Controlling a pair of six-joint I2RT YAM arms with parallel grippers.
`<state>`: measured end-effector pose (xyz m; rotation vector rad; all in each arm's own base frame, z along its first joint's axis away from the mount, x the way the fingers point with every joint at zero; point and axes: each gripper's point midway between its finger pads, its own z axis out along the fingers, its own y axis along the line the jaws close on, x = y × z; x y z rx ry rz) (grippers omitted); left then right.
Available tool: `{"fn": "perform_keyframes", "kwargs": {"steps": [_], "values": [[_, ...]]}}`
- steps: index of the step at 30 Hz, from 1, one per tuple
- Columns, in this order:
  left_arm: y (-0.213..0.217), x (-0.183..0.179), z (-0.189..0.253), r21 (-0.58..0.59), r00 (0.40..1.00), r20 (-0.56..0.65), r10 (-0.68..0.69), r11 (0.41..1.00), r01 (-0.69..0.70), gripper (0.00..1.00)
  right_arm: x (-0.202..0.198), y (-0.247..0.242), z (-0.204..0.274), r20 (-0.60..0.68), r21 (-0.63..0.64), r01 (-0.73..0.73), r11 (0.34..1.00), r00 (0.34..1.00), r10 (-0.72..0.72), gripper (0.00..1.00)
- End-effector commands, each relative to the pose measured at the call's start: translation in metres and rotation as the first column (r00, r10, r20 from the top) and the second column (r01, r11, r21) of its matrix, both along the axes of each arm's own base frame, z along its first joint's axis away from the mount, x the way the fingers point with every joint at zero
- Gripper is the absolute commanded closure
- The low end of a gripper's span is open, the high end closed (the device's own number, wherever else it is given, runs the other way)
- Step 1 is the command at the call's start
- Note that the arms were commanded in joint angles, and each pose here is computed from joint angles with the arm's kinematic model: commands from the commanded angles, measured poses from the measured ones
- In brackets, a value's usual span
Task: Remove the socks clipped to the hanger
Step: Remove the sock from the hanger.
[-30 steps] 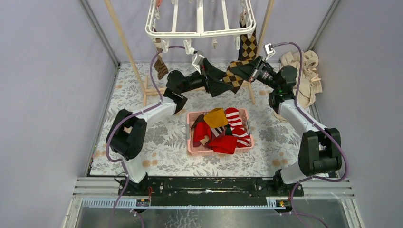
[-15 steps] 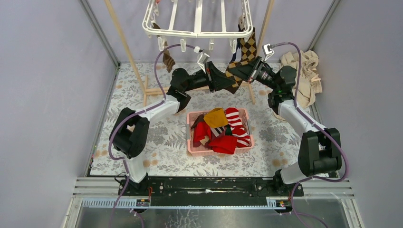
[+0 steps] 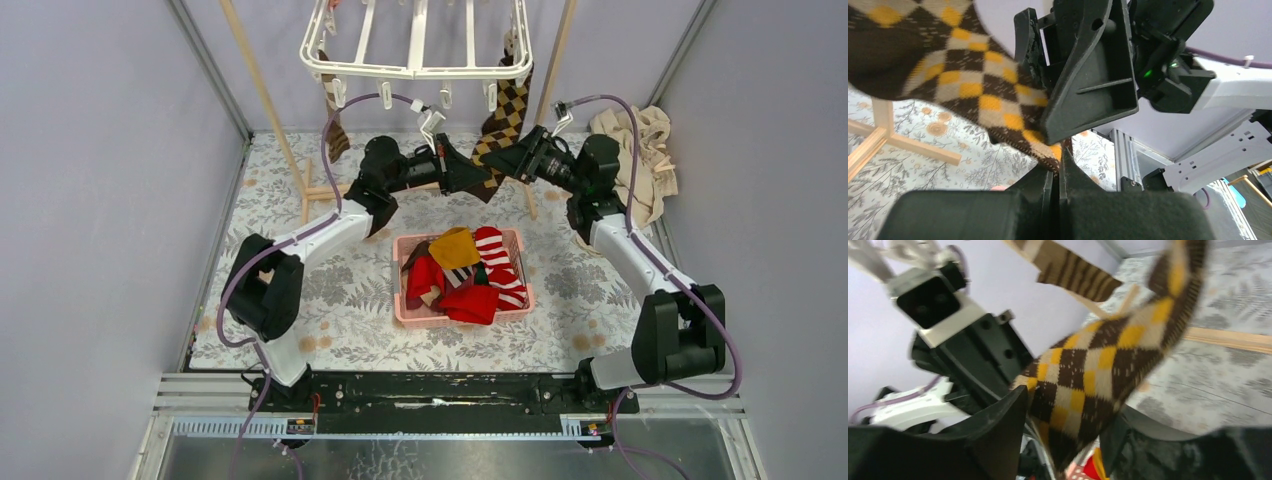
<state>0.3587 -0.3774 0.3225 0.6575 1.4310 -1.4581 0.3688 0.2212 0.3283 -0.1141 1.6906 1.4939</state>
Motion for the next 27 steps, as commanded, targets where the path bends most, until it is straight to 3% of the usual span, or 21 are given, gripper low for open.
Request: {"fn": "perform_keyframes", "kwargs": {"steps": [1,7,19,27], "values": [[0.009,0.004,0.007,0.044,0.998,0.018,0.062,0.997,-0.063,1.0,0.009,-0.02,0.009,0.116,-0.191,0.171,0.967,0.982,-0.151,0.38],[0.019,0.009,0.005,0.064,0.997,0.008,0.082,0.995,-0.083,1.0,0.024,-0.056,0.037,0.282,-0.309,0.391,0.867,0.908,-0.309,0.3],[0.031,0.009,0.005,0.095,0.996,0.003,0.091,0.991,-0.091,1.0,0.079,-0.126,0.118,0.447,-0.161,0.607,0.778,0.748,-0.491,0.37],[0.033,0.004,0.003,0.112,0.996,-0.006,0.089,0.99,-0.088,1.0,0.115,-0.131,0.142,0.498,-0.039,0.595,0.803,0.708,-0.5,0.49]]}}
